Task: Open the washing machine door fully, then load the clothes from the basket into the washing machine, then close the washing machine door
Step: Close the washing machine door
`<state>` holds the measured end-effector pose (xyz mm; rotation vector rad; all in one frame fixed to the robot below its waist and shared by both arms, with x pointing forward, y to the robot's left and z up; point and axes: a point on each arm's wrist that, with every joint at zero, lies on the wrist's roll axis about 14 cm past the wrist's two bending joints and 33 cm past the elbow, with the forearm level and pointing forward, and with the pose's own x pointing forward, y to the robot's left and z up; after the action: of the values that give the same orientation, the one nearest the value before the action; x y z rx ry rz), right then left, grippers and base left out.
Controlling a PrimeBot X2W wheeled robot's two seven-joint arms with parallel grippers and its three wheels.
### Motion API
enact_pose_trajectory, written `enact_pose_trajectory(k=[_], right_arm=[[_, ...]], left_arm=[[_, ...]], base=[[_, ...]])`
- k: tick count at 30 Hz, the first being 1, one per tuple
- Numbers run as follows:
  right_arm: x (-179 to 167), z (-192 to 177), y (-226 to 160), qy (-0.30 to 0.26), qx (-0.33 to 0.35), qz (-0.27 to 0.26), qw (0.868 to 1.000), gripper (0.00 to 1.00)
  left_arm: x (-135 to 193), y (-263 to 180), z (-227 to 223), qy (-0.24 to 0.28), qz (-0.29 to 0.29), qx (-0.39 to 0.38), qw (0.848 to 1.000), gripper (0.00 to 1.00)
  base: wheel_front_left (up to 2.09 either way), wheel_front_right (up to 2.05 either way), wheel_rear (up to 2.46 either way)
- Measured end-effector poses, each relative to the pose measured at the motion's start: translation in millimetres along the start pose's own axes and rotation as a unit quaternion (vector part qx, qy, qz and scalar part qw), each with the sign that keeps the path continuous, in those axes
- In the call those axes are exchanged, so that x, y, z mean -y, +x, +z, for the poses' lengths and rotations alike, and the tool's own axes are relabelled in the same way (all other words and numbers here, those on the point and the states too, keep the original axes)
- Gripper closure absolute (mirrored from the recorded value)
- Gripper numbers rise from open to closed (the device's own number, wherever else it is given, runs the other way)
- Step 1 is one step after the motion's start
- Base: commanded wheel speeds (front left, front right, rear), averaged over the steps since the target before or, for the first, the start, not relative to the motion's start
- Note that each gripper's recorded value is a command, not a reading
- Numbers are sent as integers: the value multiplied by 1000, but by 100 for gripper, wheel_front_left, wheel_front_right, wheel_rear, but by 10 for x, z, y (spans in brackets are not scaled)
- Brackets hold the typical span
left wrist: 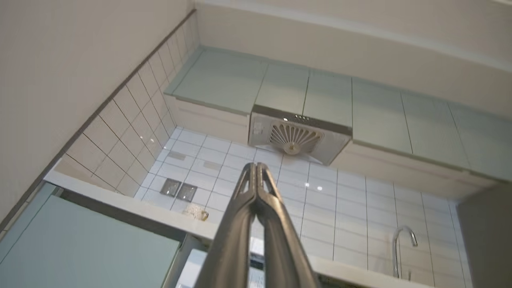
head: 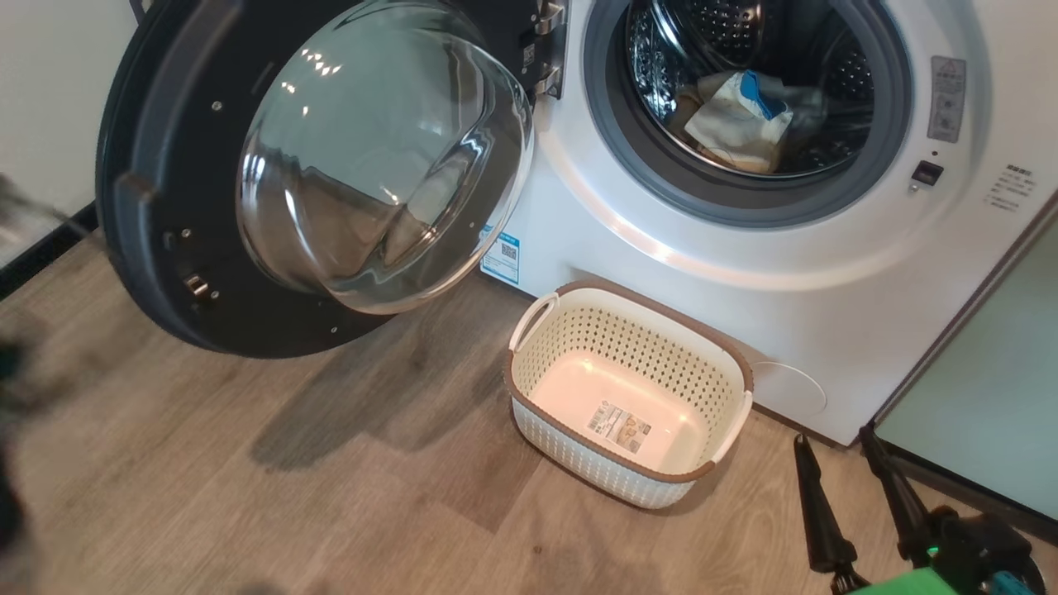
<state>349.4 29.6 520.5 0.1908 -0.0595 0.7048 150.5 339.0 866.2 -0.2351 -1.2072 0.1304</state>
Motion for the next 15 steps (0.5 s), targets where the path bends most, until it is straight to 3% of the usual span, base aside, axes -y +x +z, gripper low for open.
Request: enact_pose_trajectory(k=[4,8,9,15], right_arm=[[-3,-31,-19,2,-5,0,1000,0],[9,-57,-10,6,-8,-1,1000,0],[9,-57,-10,6,-8,-1,1000,0],[53,-97,-24,10,-12,-8,1000,0]], left_arm=[[-319,290,316,-28,34,31,999,100],[-858,410,371,-53,112,28,992,100],[-858,410,371,-53,112,28,992,100],[-1791,204,44,-83,263,-32,961,100]], base=[[0,0,0],[0,0,0],[0,0,0],[0,0,0]])
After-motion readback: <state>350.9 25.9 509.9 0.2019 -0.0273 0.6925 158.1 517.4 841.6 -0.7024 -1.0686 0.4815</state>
